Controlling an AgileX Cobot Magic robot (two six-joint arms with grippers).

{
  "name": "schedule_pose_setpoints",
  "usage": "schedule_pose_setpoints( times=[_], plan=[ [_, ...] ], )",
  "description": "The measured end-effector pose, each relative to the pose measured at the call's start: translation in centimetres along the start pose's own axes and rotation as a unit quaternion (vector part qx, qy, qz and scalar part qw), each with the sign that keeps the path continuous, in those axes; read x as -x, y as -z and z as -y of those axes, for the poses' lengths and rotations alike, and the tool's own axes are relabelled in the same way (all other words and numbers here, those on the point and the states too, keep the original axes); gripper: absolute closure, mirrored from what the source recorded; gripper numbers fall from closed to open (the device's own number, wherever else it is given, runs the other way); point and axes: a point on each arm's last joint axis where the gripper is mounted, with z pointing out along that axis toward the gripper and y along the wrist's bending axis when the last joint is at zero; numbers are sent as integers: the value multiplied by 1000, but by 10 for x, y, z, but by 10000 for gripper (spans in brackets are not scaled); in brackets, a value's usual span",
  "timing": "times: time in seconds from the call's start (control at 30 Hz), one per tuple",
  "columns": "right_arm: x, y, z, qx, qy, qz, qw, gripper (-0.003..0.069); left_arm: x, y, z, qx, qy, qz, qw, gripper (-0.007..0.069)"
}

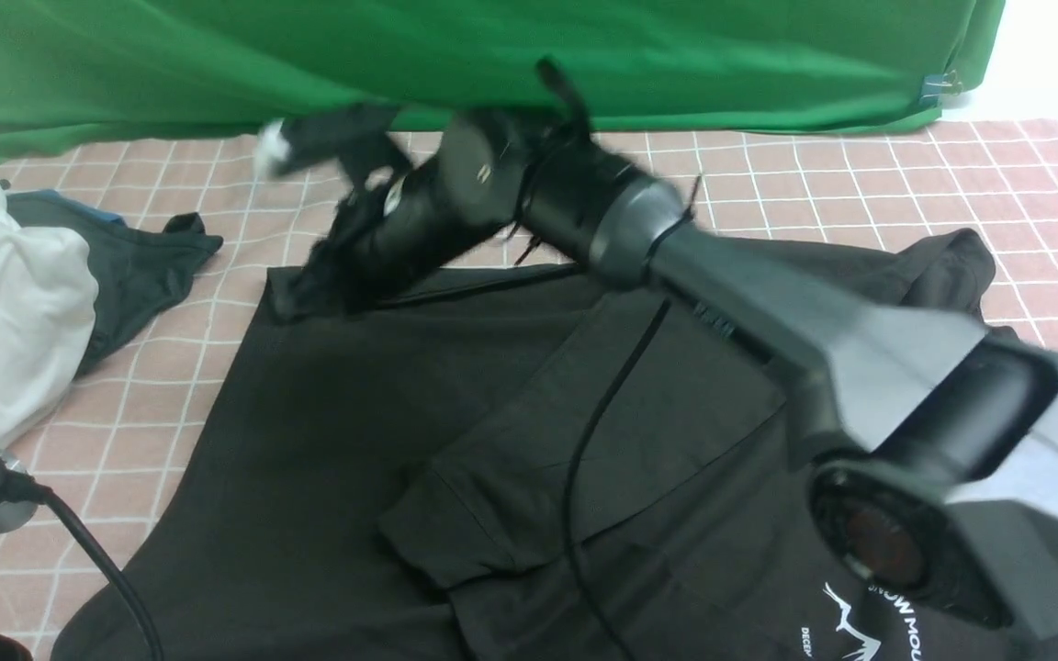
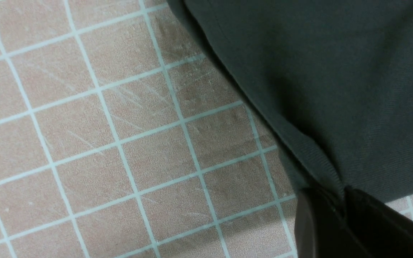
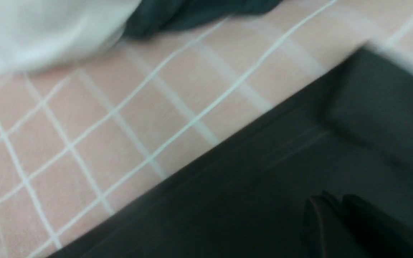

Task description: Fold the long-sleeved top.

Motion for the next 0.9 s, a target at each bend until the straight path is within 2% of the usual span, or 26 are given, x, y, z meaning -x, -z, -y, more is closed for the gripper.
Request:
schedule_pose_setpoints(
  times=[0.23,0.53,0.67,0.77,0.9],
  plan=[
    [-16,-33,5,13,-22,22,999,605,-1,0,1,-3,1,-3,1000,575],
    [-14,-52,40,-39,-46,134,989,605,-1,0,1,-5,1,-4,1000,575],
    [-15,-53,83,-83,-106,212,968,601,-1,0,1,-5,1,-4,1000,575],
    [-8,-42,106,-99,-167,276,941,585,-1,0,1,-5,1,-4,1000,575],
    [11,-20,112,-96,-211,351,907,547,-1,0,1,-5,1,-4,1000,575]
  ],
)
